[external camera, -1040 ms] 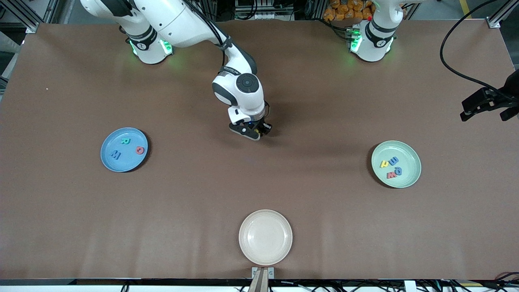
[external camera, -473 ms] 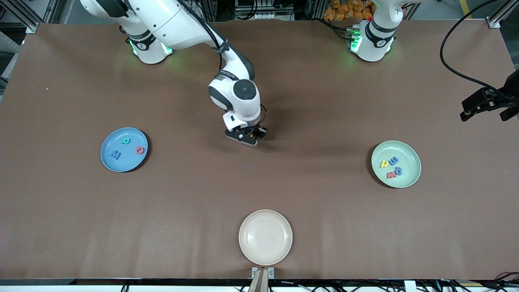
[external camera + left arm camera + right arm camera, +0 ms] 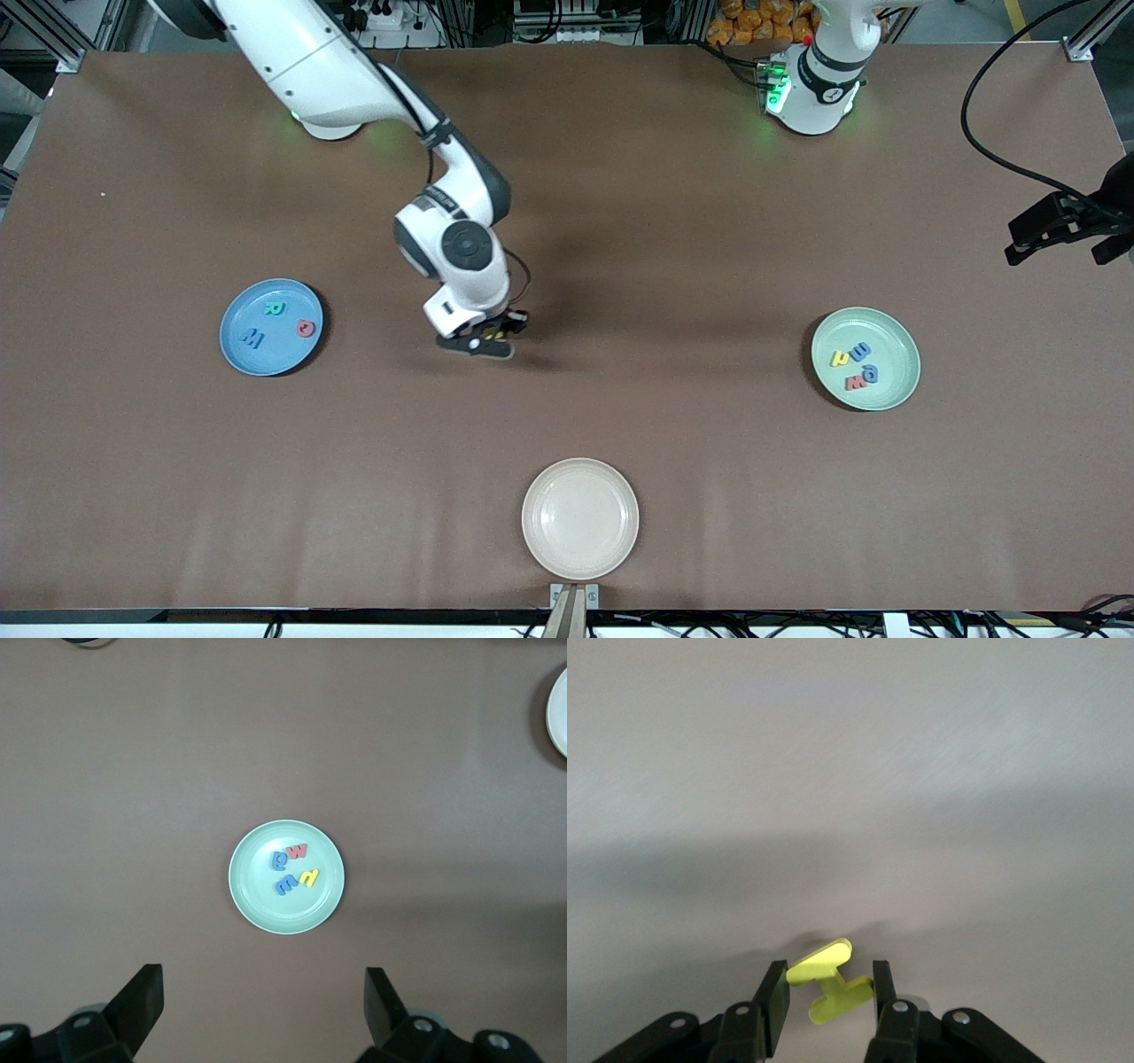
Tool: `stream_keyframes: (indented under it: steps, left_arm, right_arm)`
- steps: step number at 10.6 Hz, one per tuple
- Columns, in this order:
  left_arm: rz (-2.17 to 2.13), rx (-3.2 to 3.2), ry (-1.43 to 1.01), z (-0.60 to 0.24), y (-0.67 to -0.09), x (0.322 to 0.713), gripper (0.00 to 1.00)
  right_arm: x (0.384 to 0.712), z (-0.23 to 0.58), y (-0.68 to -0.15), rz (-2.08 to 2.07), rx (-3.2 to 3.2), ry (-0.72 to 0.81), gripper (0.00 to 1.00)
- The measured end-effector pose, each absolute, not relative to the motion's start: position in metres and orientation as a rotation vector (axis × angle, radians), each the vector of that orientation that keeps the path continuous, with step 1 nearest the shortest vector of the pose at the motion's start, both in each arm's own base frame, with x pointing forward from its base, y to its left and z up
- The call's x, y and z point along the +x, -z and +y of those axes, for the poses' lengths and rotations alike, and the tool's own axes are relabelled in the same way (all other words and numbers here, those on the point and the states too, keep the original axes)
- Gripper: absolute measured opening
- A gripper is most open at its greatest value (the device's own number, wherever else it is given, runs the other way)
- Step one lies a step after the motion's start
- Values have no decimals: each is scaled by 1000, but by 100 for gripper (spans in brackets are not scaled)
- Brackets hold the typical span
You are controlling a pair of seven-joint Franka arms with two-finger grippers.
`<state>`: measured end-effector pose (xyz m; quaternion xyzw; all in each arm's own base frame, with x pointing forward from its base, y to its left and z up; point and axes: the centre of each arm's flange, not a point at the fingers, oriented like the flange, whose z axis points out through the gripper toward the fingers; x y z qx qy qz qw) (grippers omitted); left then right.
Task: Sort uppercase to blue plate, lowercase to green plate
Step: 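Carry the yellow H toward the blue plate with the right gripper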
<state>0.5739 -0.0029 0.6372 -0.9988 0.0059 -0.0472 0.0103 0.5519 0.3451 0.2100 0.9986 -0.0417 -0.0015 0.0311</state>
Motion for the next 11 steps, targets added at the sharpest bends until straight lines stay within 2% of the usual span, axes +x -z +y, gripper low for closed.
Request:
stream_keyframes:
  steps: [3,6,8,11]
  left_arm:
    - [18,-3118,146,-3,-637,574,100]
    - [18,-3118,144,-3,-636,574,100]
    - [17,-3118,144,-3,-636,574,100]
    - [17,-3118,144,-3,-636,575,100]
  right_arm:
    - [585,237,-218,119,3061,53,43]
    - [596,115,-236,296,3019,177,43]
    - [587,63,-251,349,3012,291,43]
    - [552,10,-253,402,3017,377,43]
